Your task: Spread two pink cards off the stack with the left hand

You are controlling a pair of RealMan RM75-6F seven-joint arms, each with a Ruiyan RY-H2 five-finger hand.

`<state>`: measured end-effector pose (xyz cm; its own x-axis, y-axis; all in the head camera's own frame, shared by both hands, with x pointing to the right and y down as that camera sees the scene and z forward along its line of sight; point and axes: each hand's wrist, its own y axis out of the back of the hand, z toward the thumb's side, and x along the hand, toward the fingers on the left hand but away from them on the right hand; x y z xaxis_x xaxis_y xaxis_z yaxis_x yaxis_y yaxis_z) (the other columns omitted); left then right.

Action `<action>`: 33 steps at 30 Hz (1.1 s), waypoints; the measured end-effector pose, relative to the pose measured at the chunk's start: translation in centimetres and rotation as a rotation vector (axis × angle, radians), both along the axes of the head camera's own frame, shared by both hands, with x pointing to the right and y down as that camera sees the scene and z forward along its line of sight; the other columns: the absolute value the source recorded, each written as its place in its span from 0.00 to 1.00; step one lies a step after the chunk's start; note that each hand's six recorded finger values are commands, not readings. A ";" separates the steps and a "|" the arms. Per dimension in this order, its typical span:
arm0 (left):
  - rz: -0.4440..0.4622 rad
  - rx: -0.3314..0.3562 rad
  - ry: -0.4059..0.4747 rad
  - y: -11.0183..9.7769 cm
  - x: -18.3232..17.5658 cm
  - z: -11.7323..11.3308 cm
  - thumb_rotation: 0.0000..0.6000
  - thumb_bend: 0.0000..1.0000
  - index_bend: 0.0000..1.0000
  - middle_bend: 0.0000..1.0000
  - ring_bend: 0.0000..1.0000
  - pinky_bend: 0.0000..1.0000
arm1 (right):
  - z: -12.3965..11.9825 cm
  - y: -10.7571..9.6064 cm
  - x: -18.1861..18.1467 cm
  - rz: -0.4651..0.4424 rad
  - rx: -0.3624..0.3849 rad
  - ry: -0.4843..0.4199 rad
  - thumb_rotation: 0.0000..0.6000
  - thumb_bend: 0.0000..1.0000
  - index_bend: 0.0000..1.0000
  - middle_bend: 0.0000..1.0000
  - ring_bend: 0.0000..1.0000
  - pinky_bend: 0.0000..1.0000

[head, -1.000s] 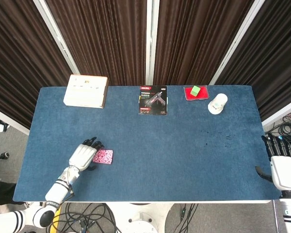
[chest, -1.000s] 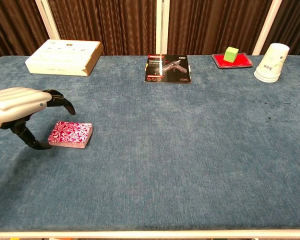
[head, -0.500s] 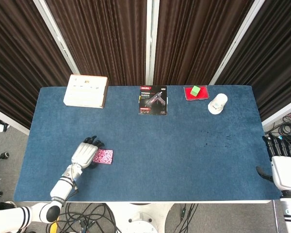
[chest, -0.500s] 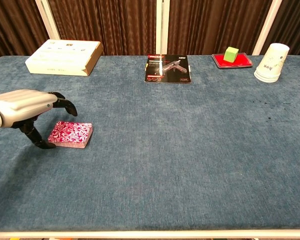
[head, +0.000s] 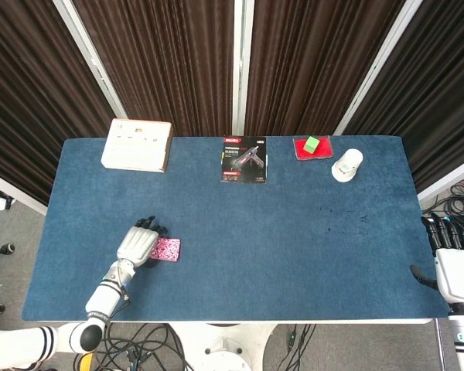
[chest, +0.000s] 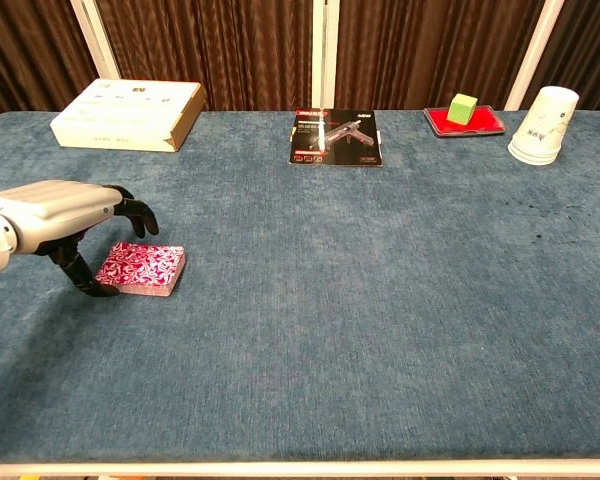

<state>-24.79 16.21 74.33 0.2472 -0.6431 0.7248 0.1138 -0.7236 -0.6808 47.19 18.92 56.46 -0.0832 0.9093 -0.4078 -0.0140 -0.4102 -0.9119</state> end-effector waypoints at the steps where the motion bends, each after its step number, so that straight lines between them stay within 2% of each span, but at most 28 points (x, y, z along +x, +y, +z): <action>1: 0.000 -0.001 -0.006 0.0 0.0 0.0 1.00 0.19 0.26 0.25 0.04 0.13 | 0.0 0.0 0.0 0.000 -0.001 0.000 1.00 0.13 0.00 0.00 0.00 0.00; 8: 0.012 0.006 -0.052 0.3 0.3 0.0 1.00 0.19 0.27 0.26 0.04 0.13 | 0.3 0.0 0.1 0.003 -0.007 0.000 1.00 0.13 0.00 0.00 0.00 0.00; 22: -0.007 -0.010 -0.046 0.2 1.1 0.4 1.00 0.20 0.28 0.28 0.04 0.13 | 0.7 0.0 0.2 0.015 -0.014 0.002 1.00 0.13 0.00 0.00 0.00 0.00; 33: -0.028 -0.013 -0.020 -0.2 1.3 -0.2 1.00 0.21 0.30 0.29 0.04 0.13 | 0.9 0.0 0.2 0.016 -0.019 0.005 1.00 0.13 0.00 0.00 0.00 0.00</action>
<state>-23.44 15.97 74.16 0.2145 -0.6397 0.7381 0.1075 -0.7356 -0.6688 47.40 18.93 57.33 -0.1000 0.9000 -0.4243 -0.0117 -0.4275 -0.9039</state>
